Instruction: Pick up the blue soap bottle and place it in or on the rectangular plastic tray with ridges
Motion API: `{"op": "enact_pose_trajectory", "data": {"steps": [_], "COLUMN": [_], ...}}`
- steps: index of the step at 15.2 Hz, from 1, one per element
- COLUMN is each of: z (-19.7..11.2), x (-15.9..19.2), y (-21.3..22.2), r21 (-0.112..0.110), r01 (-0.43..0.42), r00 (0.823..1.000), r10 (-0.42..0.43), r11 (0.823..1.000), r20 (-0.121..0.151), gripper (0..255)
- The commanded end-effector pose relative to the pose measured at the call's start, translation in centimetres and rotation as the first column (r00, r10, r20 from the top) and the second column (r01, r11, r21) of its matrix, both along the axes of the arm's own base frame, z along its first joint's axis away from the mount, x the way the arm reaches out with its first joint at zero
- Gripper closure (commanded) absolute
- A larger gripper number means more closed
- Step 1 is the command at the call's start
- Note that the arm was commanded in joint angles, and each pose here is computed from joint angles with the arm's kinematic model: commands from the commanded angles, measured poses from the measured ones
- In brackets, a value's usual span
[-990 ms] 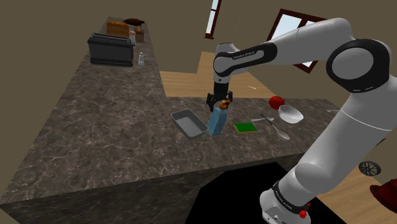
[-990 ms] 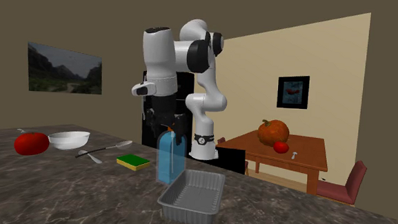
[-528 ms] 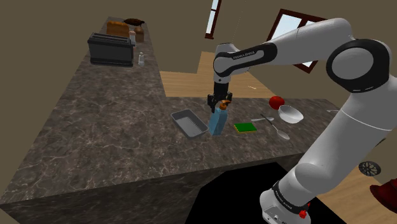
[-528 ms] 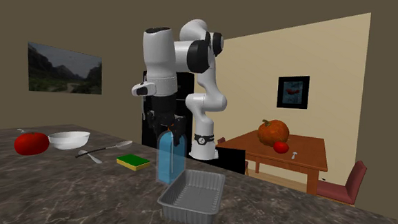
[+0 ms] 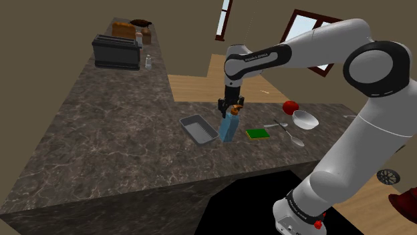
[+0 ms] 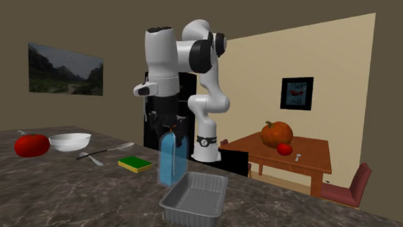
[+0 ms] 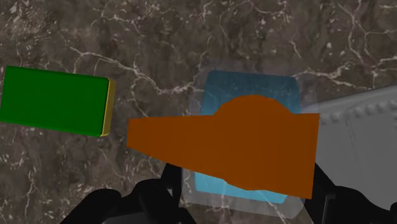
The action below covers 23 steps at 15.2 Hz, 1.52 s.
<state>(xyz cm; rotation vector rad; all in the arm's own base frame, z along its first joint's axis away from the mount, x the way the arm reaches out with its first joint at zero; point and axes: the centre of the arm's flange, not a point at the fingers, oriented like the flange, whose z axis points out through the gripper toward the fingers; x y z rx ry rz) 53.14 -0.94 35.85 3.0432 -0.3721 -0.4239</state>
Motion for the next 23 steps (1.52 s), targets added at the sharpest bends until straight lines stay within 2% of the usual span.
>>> {"op": "enact_pose_trajectory", "data": {"steps": [1, 22, 23], "z": [0.8, 11.8, 12.1], "x": [0.0, 0.0, 0.8], "y": [0.0, 0.0, 1.0], "r21": [0.000, 0.000, 0.000], "r01": [0.000, 0.000, 0.000], "r00": [1.000, 1.000, 1.000], "r10": [0.000, 0.000, 0.000], "r11": [1.000, 1.000, 1.000], "r20": [-0.001, -0.001, -0.001], "gripper": [255, 255, 255]}}
